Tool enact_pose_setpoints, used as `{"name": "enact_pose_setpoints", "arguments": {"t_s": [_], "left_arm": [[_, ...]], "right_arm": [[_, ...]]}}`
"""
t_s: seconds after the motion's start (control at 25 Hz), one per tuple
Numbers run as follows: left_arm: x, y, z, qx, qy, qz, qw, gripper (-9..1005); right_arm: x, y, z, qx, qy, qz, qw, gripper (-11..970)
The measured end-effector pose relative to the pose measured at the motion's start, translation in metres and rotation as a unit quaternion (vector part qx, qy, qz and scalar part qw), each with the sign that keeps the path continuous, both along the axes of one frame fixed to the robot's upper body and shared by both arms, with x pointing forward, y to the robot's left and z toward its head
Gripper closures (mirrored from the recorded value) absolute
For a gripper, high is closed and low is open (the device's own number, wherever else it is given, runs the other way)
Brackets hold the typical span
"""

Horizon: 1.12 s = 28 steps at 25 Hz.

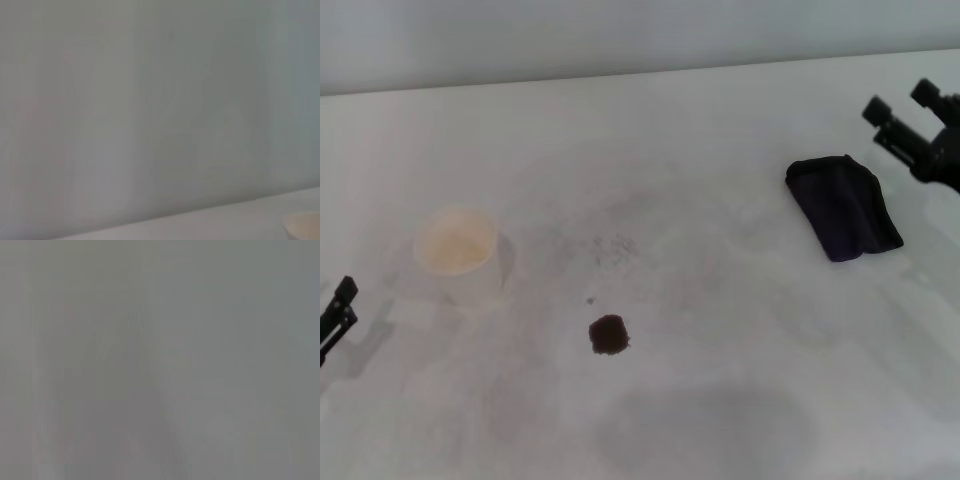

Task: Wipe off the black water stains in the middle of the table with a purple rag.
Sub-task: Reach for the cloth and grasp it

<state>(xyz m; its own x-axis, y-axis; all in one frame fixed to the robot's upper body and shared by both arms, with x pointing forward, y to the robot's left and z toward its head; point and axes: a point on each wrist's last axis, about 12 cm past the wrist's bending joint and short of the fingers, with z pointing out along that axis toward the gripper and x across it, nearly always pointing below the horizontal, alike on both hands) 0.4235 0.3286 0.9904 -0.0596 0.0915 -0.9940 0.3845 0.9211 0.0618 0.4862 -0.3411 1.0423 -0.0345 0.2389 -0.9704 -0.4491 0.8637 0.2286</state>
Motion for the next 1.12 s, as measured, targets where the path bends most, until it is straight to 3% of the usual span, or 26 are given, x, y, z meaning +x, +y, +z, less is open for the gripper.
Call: {"name": "enact_pose_setpoints", "arguments": {"t_s": [0.32, 0.48, 0.8, 1.0, 1.12], "left_arm": [[0.009, 0.015, 0.006, 0.022, -0.011, 0.031, 0.999, 122], [0.015, 0.021, 0.007, 0.039, -0.013, 0.047, 0.998, 124], [0.022, 0.045, 0.023, 0.031, -0.060, 0.122, 0.990, 128], [0.027, 0.055, 0.033, 0.026, -0.089, 0.150, 0.984, 130], [0.035, 0.057, 0.037, 0.031, -0.092, 0.152, 0.984, 131]], "right_arm": [[0.015, 0.001, 0.032, 0.157, 0.040, 0.080, 0.983, 102], [0.034, -0.004, 0.038, 0.171, 0.115, 0.104, 0.973, 102], [0.067, -0.043, 0.063, 0.097, 0.277, 0.075, 0.953, 103], [0.078, -0.054, 0.100, 0.038, 0.341, 0.049, 0.938, 103], [0.085, -0.046, 0.129, -0.046, 0.382, 0.010, 0.923, 102]]}}
